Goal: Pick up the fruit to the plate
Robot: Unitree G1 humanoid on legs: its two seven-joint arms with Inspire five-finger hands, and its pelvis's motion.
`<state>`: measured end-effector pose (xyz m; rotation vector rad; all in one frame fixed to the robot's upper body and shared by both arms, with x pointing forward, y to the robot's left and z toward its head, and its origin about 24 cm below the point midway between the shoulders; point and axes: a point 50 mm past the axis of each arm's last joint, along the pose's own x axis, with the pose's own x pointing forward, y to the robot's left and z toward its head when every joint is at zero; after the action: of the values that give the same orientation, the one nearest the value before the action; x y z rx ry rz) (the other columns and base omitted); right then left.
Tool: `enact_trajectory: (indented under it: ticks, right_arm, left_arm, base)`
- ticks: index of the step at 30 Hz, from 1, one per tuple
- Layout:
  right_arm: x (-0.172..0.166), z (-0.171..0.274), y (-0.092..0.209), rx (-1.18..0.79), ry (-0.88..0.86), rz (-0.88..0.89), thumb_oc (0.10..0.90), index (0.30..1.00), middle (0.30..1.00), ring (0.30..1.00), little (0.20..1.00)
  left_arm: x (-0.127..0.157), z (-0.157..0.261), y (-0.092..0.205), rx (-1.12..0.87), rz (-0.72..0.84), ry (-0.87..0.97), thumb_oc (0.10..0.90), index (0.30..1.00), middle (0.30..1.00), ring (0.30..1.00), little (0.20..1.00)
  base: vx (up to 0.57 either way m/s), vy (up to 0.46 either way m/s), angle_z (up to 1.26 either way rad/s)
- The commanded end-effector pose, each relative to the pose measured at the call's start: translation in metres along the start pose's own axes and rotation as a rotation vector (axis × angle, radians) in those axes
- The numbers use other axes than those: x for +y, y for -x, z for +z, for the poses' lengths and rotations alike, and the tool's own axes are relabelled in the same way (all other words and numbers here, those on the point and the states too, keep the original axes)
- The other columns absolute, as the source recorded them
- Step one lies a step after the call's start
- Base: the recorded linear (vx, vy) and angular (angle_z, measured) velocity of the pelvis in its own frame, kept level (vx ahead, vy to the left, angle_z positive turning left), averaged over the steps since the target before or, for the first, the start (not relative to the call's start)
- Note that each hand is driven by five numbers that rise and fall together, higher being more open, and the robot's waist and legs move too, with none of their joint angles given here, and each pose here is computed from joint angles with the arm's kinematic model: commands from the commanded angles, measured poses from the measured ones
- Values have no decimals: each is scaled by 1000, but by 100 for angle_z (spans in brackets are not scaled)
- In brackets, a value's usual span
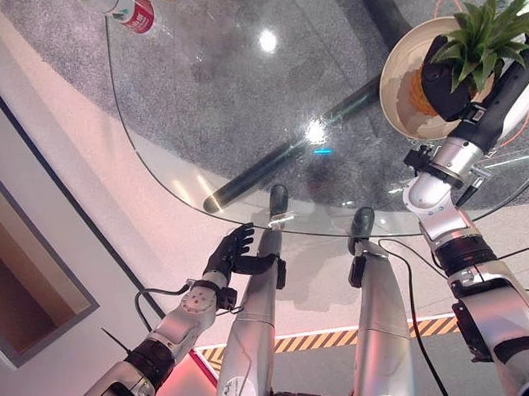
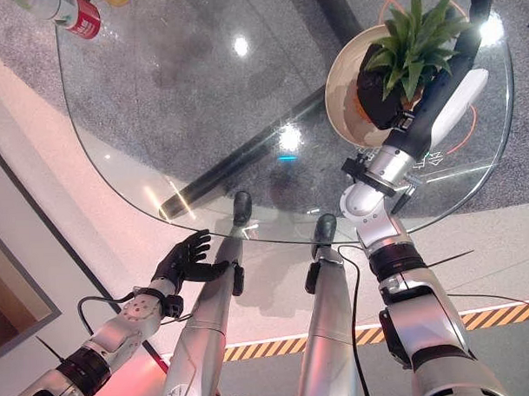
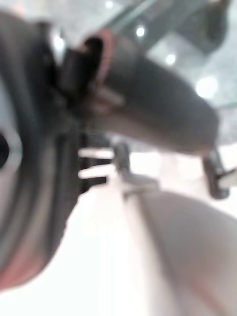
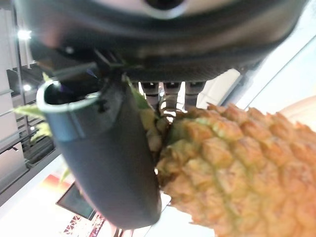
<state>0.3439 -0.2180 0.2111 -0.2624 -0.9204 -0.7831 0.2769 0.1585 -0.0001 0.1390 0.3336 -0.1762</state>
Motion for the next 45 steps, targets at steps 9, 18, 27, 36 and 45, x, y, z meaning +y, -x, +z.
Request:
enact_trajectory:
  ticks: [9, 18, 27, 36, 45]
  right_arm:
    - [-15, 10, 0, -22, -64, -16, 800, 900, 900, 900, 900]
    - [-28, -6, 11, 87, -58, -61, 800, 900, 900, 900, 900]
    - [-22, -5, 21, 164, -155, 28, 800, 900, 900, 900, 900]
    - [-15, 18, 6, 49, -184, 119, 800, 900, 900, 900, 900]
    - [-9, 37, -3, -64, -201, 191, 800, 900, 900, 900, 900]
  left_arm:
    - [0, -4, 8, -48, -4, 27, 800, 900, 900, 900, 900]
    - [4, -13, 11, -26, -1, 38, 800, 900, 900, 900, 900]
    - [3, -15, 12, -19, 6, 56, 800, 900, 900, 900, 900]
    - [7, -22, 15, 2, 7, 64, 800, 900, 900, 900, 900]
    - [7, -25, 17, 9, 6, 70, 800, 900, 900, 900, 900]
  base:
    - [-5, -28, -3]
    - [6, -18, -2]
    - [0, 0, 0]
    - [0, 0, 0]
    - [8, 16, 0]
